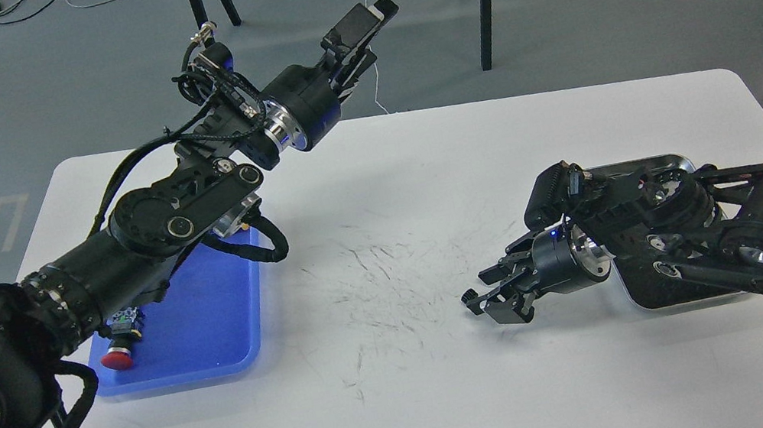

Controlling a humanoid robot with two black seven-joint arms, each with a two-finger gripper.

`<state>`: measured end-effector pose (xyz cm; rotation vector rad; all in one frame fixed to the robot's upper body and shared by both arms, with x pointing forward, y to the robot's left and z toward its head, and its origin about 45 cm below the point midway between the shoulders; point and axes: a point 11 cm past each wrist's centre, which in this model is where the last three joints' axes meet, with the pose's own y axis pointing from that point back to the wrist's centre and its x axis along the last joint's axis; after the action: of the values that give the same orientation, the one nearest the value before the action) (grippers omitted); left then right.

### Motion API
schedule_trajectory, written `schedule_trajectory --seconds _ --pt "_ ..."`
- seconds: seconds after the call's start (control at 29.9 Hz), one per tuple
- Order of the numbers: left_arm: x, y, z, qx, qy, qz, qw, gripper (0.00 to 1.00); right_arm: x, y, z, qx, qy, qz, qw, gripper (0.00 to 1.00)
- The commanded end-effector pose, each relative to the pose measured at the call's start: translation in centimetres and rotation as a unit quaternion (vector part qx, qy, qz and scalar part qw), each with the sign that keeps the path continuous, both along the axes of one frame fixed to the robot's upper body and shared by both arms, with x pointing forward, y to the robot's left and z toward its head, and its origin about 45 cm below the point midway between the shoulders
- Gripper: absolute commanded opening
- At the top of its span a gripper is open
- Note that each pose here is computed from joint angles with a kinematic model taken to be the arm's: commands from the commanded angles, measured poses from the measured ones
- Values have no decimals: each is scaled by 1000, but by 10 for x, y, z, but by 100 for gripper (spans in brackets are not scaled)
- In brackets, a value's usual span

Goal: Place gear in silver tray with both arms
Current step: 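Lower the right gripper and grasp the small black part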

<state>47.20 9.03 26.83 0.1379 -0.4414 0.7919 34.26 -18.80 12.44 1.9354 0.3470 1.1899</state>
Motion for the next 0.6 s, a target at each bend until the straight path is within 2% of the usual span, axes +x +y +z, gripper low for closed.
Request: schedule_trajectory --seconds 0.0,0.1,0.47,0.57 --pt "0 0 0 0 0 0 1000 100 -1 5 -1 3 1 3 1000 51" --pt "0 0 0 1 0 0 1000 100 0 8 -2 3 0 4 1000 48" --pt "-1 2 -4 1 3 1 1000 100 0 9 -2 3 3 6 1000 26" --pt "-1 2 -5 1 4 1 1000 100 0 10 -2 4 3 6 1000 23"
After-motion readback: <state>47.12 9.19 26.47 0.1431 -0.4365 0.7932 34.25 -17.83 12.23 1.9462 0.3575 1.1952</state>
